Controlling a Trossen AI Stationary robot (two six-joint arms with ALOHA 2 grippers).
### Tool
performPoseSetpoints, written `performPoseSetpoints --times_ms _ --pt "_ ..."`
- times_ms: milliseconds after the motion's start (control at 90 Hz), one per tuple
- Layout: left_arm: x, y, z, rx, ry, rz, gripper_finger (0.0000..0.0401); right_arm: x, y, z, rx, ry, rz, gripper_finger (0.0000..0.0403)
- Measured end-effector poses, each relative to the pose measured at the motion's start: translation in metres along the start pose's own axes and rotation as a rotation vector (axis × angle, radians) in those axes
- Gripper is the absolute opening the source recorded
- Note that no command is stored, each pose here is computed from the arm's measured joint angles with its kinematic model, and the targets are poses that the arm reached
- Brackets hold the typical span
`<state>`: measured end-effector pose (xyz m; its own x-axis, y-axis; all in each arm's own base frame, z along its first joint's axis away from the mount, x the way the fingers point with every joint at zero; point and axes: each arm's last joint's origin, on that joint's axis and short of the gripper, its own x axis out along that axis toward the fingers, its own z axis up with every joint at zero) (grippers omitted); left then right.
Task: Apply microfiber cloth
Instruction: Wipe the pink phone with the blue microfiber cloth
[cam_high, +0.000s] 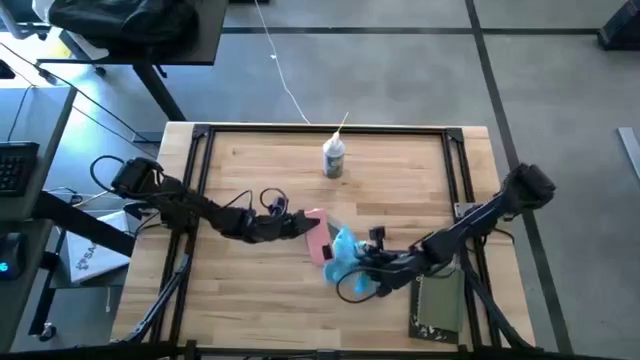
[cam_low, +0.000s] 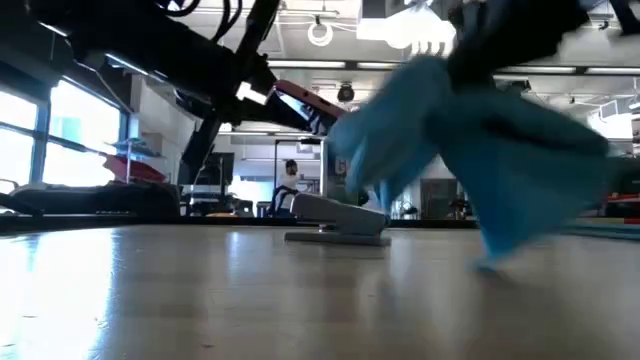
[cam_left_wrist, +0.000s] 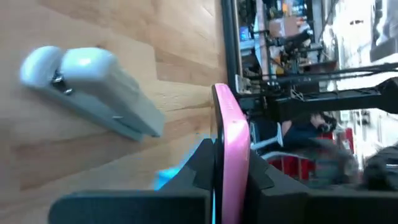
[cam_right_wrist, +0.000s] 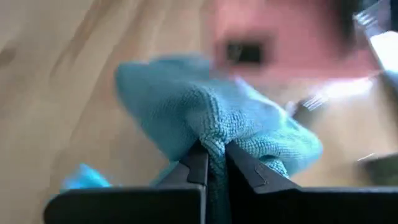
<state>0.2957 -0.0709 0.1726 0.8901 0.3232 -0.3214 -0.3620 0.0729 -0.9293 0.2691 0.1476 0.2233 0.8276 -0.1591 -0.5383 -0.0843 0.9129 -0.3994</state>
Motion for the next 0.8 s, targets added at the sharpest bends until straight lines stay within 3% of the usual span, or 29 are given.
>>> performPoseSetpoints --times_ms 122,211,389,544,800 --pt "-0.004 -0.004 -0.004 -0.025 -0.035 -0.047 0.0005 -0.001 -0.012 0.019 -0.012 -0.09 -0.04 0.0001" --pt "-0.005 -0.008 -0.005 -0.046 -0.077 -0.079 0.0005 0.005 -0.015 0.027 0.006 -0.16 -0.007 0.0" --pt "-0.006 -0.018 -0.003 -0.061 -0.139 -0.156 0.0005 0.028 -0.013 0.026 0.016 -0.195 0.029 0.0" --pt "-0.004 -0.033 -0.005 -0.005 -0.151 -0.174 0.0005 0.045 -0.013 0.025 0.021 -0.227 0.024 0.0" --pt "-0.006 -0.046 -0.011 0.02 -0.122 -0.213 0.0005 0.043 -0.031 0.033 0.029 -0.272 -0.072 0.0"
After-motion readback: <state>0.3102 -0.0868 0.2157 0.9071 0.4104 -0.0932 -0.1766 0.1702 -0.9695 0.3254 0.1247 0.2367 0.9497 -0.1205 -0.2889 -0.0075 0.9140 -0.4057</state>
